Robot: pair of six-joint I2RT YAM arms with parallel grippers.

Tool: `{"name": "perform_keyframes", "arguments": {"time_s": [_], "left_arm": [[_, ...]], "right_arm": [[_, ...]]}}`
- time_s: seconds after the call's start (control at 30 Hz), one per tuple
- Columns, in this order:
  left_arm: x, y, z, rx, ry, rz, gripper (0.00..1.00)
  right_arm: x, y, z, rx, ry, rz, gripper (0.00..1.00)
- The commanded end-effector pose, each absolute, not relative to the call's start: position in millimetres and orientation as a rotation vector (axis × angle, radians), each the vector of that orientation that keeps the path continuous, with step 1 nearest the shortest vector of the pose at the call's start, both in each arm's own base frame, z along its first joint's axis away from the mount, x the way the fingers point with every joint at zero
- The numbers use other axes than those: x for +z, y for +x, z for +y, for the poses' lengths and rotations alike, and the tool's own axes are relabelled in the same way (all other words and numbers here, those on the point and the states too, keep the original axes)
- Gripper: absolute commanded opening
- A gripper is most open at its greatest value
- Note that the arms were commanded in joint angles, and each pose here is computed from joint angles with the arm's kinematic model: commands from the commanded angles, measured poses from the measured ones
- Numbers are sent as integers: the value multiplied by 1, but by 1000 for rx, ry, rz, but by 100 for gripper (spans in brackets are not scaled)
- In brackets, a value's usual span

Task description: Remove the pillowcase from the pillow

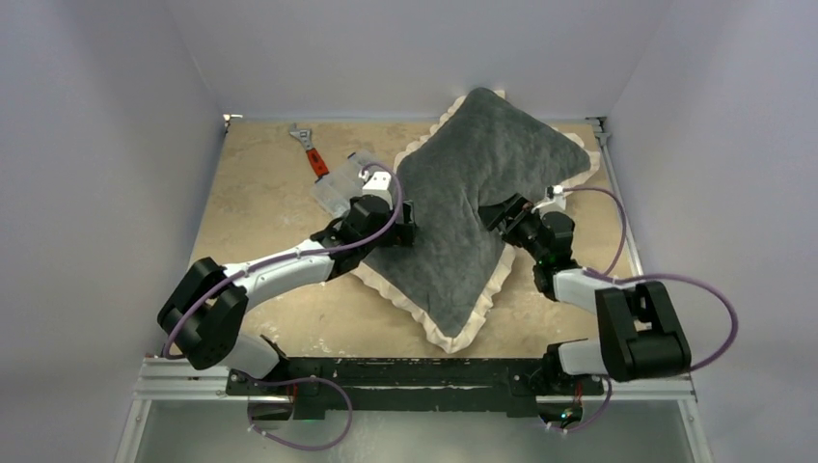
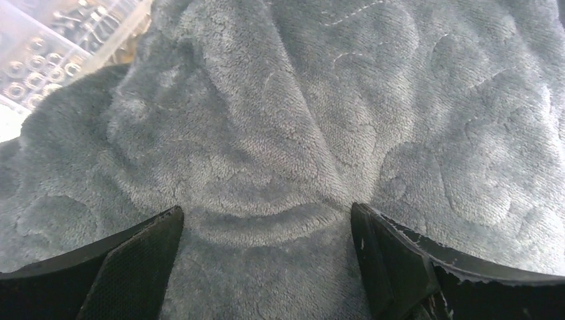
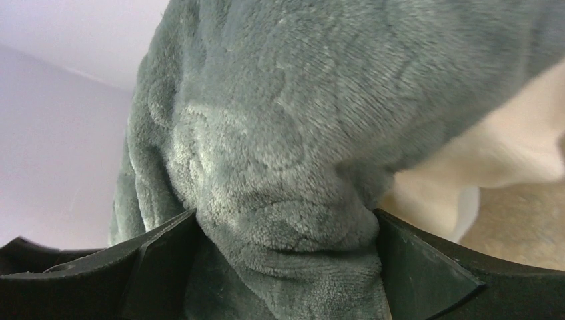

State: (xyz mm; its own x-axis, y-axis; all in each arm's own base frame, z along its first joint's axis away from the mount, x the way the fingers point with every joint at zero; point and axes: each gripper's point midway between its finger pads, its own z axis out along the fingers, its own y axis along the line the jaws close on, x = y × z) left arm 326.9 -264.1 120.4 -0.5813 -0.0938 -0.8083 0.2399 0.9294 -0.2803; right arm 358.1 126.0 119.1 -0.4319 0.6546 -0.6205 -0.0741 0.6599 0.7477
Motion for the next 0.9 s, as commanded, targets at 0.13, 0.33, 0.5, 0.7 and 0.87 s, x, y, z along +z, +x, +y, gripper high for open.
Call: {"name": "perform_keyframes", "arguments": {"time_s": [0.13, 0.33, 0.5, 0.7, 0.87], "left_arm": [[83, 277, -306, -807, 138, 2273, 89], [110, 254, -339, -887, 192, 2196, 88], [161, 234, -373, -1061, 237, 2076, 88], [206, 205, -411, -1286, 314, 1958, 88], [196, 196, -431, -1363, 331, 1950, 88]], "right_arm": [[150, 357, 180, 1094, 91, 1770, 79], [211, 397, 153, 886, 215, 1739, 30], [308, 427, 128, 705, 252, 1626, 9], [406, 414, 101, 569, 270, 1483, 10], [441, 419, 102, 495, 299, 1462, 11]]}}
